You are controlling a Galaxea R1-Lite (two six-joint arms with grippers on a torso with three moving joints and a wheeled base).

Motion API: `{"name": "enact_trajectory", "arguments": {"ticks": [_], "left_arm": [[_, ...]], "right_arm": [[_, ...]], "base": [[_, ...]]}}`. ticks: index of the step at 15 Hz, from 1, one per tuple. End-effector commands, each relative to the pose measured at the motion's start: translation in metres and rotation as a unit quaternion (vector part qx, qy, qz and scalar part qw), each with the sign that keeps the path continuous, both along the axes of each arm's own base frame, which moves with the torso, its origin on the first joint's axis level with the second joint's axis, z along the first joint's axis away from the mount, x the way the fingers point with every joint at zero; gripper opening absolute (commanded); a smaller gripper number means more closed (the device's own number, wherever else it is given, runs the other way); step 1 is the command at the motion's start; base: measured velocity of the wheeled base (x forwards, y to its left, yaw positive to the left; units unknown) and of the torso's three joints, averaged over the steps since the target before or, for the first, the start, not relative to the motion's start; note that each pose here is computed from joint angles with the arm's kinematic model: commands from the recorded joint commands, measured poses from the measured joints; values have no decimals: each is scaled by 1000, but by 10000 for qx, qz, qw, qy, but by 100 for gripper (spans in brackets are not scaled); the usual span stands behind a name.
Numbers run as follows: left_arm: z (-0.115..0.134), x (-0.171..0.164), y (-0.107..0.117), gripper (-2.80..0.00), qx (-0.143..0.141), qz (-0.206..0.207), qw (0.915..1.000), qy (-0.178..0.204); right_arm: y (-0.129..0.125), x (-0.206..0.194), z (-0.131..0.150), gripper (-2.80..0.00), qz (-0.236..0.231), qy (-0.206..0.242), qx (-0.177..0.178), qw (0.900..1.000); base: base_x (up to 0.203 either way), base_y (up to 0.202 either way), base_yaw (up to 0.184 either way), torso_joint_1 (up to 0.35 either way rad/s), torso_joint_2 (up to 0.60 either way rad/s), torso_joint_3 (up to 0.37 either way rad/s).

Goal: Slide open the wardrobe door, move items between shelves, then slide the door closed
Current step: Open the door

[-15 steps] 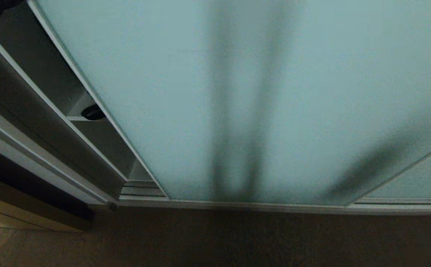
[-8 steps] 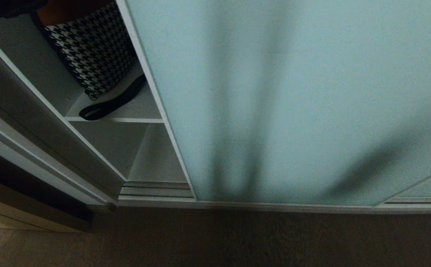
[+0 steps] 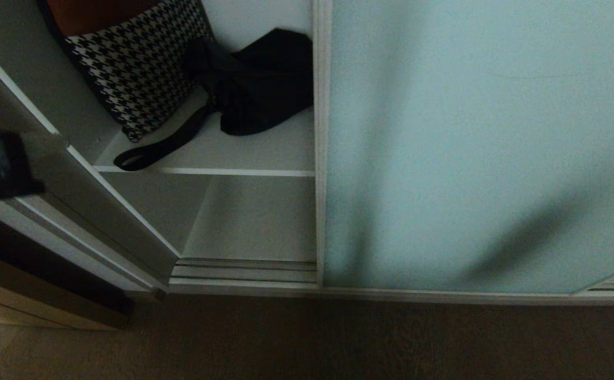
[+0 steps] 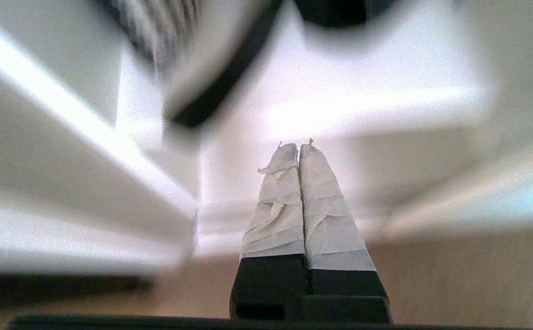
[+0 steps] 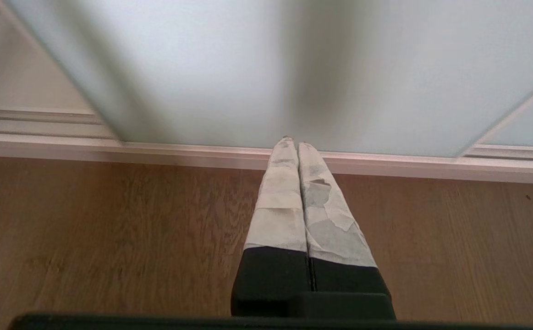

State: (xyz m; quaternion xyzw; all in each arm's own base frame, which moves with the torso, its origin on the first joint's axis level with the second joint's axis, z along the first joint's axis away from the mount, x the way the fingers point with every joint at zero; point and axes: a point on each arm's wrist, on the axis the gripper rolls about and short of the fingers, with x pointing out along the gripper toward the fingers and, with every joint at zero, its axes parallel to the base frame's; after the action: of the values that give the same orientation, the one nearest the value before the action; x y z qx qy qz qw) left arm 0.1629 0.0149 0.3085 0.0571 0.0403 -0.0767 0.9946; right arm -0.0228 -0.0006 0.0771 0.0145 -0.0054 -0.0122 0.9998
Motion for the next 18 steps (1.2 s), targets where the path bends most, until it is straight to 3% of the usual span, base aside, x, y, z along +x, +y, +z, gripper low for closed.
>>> {"name": "enact_trajectory", "arguments": {"ticks": [1,5,9,11,12,15,18], "left_arm": [[-18,-70,-9,-280,88,6,9991,-406],[-94,-147,-19,-280,-243,64,9978,-610],[-171,-166,-20,-280,-364,282,9981,-399],[-193,-161,-20,-280,-384,238,9985,-314],[-198,-162,-20,-280,-389,20,9988,-302],[-212,-178,-20,-280,-343,-241,9980,-479],[-222,-191,-20,-280,-654,-207,9968,-413]], "right_arm": [[0,0,0,-280,0,4,1,10000],[0,0,0,-280,0,6,1,10000],[0,0,0,-280,-1,3,1,10000],[0,0,0,-280,-6,5,1,10000],[0,0,0,-280,-1,-2,1,10000],[0,0,0,-280,0,6,1,10000],[0,0,0,-280,0,-2,1,10000]], "base": [[0,0,0,0,0,0],[0,0,0,0,0,0],[0,0,0,0,0,0],[0,0,0,0,0,0],[0,0,0,0,0,0],[0,0,0,0,0,0],[0,0,0,0,0,0]]}}
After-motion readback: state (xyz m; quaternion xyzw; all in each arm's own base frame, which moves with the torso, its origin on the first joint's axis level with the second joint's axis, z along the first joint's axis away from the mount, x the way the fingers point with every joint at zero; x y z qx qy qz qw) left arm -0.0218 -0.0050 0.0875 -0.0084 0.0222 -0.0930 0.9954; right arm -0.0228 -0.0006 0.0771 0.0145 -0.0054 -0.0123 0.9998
